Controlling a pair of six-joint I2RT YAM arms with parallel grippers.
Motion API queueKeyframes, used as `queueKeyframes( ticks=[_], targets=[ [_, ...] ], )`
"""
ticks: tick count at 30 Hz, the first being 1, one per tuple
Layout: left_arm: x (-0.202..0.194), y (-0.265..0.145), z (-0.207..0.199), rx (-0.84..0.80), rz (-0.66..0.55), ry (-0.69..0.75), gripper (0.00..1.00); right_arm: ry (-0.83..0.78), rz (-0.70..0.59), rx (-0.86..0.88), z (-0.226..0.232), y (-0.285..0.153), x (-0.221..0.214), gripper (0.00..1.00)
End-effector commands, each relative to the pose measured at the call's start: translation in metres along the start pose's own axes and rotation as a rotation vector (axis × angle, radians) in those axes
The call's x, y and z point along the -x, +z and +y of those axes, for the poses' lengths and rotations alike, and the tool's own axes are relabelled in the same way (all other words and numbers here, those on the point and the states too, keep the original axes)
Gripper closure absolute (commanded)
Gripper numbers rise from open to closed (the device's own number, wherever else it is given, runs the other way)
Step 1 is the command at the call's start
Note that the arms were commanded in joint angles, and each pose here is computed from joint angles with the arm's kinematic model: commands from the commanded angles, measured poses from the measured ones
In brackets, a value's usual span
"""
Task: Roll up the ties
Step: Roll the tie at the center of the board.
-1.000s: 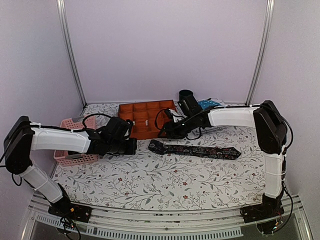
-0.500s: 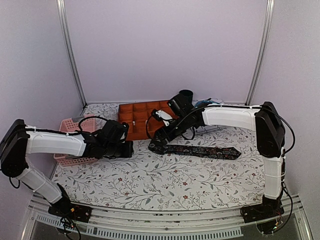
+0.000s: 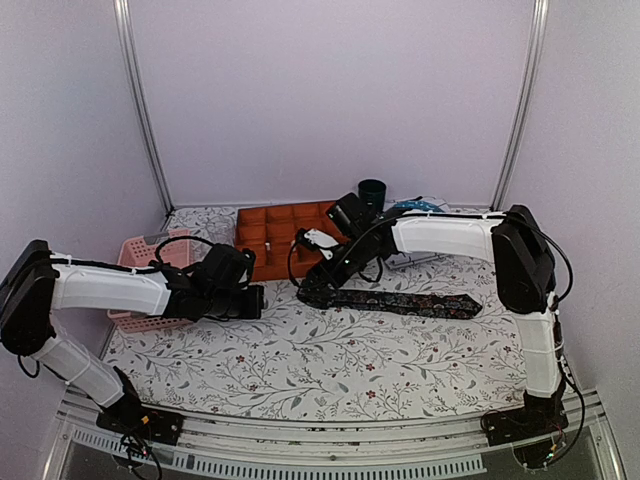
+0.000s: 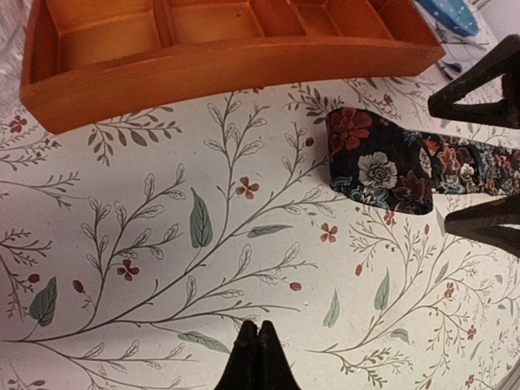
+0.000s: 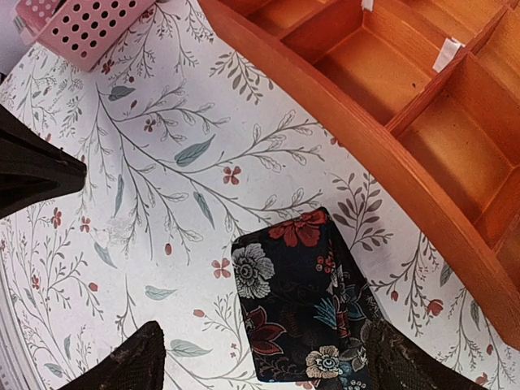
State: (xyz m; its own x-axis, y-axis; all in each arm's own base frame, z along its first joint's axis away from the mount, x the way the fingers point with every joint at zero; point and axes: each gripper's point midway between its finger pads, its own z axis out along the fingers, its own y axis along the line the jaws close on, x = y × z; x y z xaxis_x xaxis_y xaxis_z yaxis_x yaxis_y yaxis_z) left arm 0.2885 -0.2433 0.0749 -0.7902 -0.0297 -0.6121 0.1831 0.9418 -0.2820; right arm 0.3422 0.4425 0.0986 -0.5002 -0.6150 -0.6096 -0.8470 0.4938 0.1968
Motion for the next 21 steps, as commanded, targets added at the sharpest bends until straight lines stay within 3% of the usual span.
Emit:
queueKeyframes(
  ticks=[1, 21],
  targets=[
    [0.002, 0.0, 0.007, 0.012, -0.008, -0.019, 1.0, 0.017, 0.084, -0.013, -0.009, 0.037, -0.032, 0.16],
    [-0.006, 0.008, 0.005, -0.006, 0.012, -0.024, 1.0, -0.051, 0.154, -0.017, -0.021, 0.073, -0.057, 0.18]
  ],
)
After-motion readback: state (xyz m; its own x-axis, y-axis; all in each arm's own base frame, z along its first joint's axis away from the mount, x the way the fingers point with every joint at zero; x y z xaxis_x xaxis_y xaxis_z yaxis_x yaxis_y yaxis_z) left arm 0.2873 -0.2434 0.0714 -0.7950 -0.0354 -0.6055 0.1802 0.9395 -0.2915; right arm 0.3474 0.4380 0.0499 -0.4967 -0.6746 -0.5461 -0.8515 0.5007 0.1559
